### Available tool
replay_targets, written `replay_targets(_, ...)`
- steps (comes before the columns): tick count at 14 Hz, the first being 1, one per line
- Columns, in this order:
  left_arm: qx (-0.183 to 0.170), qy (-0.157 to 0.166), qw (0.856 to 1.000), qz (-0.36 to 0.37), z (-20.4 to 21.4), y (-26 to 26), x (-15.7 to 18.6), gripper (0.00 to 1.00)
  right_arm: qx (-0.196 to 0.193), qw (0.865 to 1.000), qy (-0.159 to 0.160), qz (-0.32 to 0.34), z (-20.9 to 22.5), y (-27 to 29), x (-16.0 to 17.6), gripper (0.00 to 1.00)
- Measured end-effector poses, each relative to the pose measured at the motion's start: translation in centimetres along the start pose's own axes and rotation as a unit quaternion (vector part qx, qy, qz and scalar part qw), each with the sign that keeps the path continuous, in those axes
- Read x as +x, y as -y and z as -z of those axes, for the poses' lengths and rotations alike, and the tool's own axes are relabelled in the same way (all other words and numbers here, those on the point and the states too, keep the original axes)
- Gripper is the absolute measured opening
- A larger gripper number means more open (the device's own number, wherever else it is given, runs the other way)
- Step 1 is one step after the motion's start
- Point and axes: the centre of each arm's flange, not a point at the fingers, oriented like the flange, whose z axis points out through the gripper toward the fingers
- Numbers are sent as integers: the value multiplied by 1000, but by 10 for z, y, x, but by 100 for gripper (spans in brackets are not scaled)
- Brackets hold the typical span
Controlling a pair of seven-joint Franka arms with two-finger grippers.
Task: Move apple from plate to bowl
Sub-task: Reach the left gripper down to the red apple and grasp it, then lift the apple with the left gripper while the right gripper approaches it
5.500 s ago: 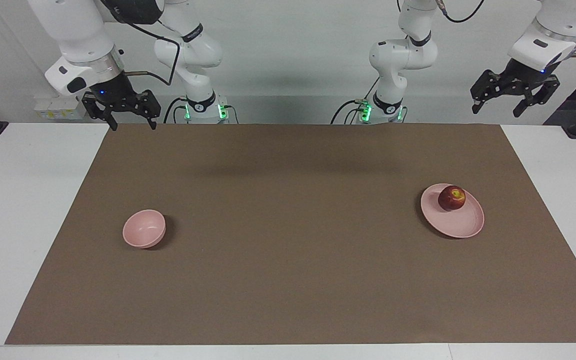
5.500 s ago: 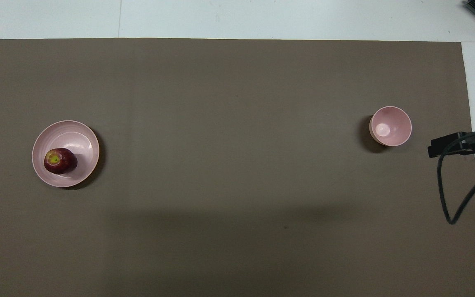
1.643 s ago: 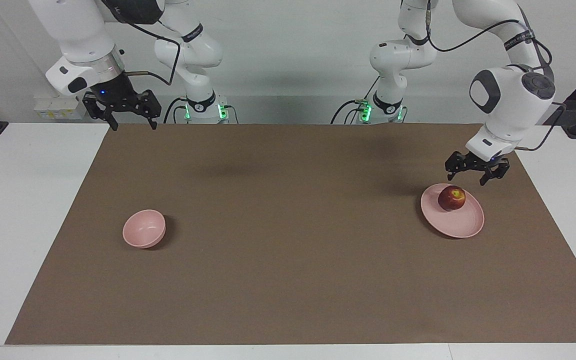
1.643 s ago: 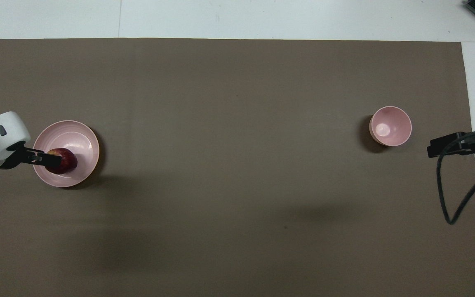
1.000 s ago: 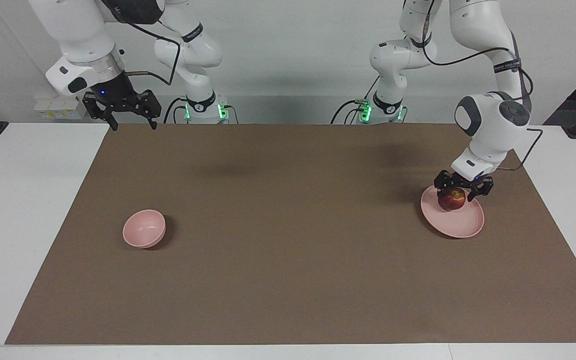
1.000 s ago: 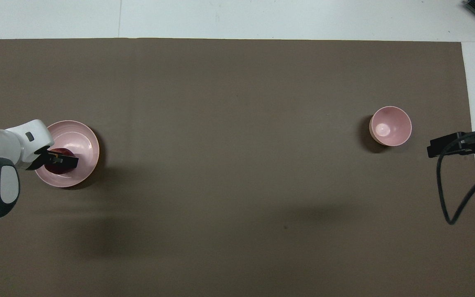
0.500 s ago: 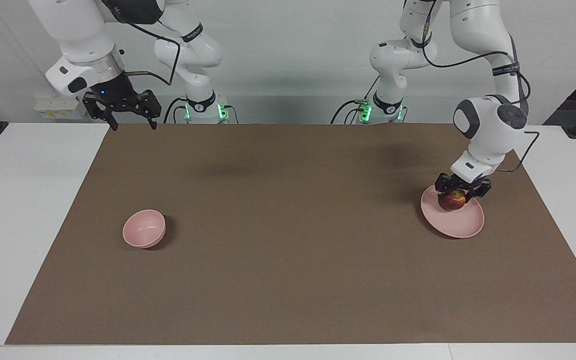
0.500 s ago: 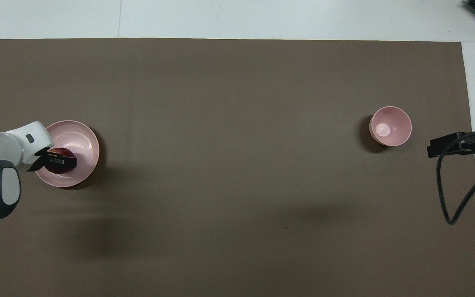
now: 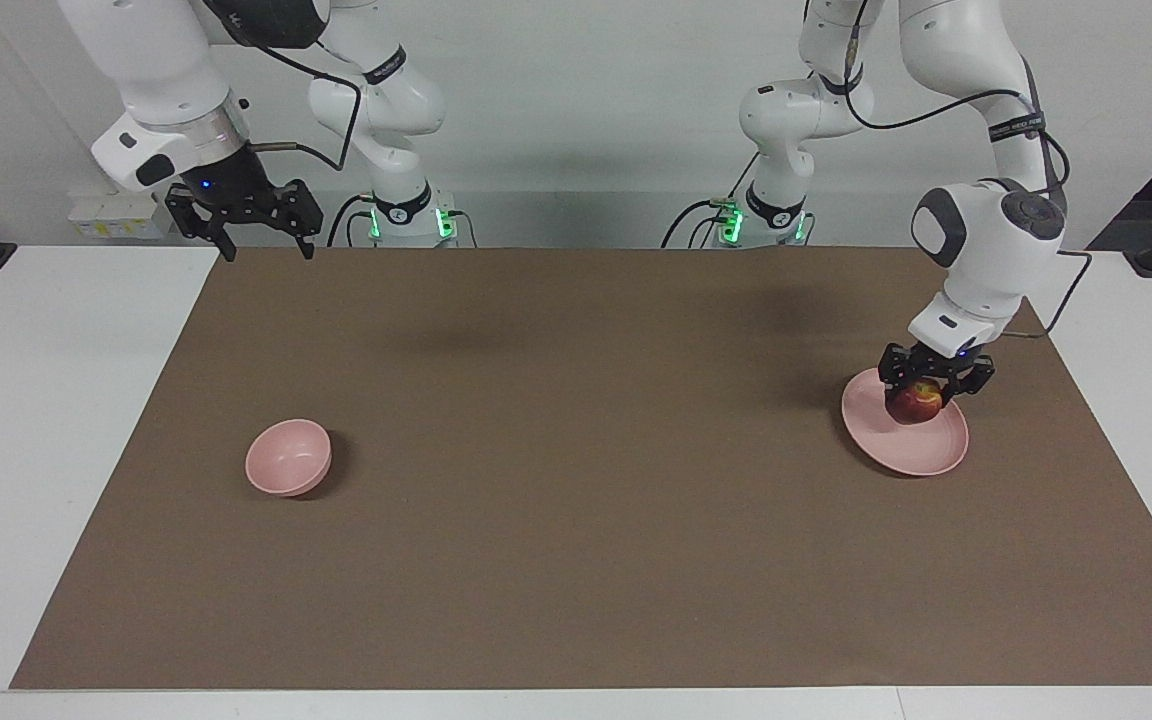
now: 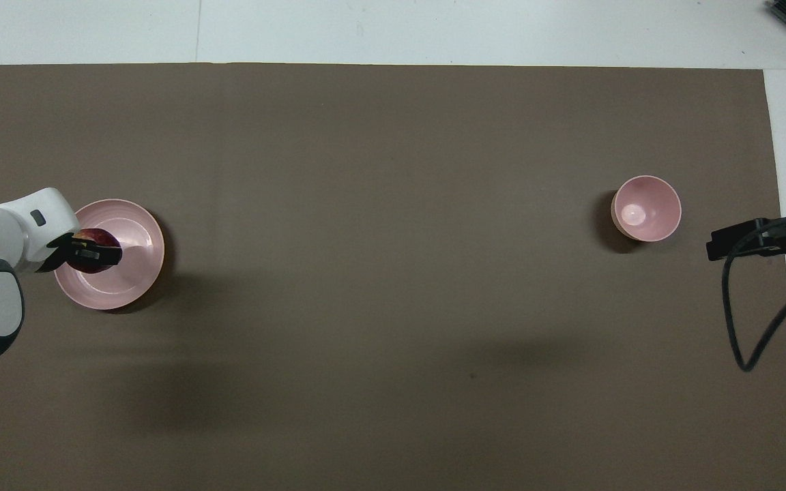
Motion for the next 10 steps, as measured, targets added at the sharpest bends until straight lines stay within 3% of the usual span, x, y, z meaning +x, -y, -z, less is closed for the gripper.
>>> replay_targets(2,-21,1,1000,-5,30,-24,3,78,0,1000,-3,2,0,2,1,100)
replay_targets(5,-84,-7,996,-1,69,-70,7,78,-1,1000,-28,4,2,6,9,100)
replay_targets(7,-123,-14,992,23,79,-99,11,78,12,1000,-25,-10,-2,10,12,100)
replay_targets(10,-191,-18,978,78,90,-150,23,78,62,992,2,-111,-22,25,19,100)
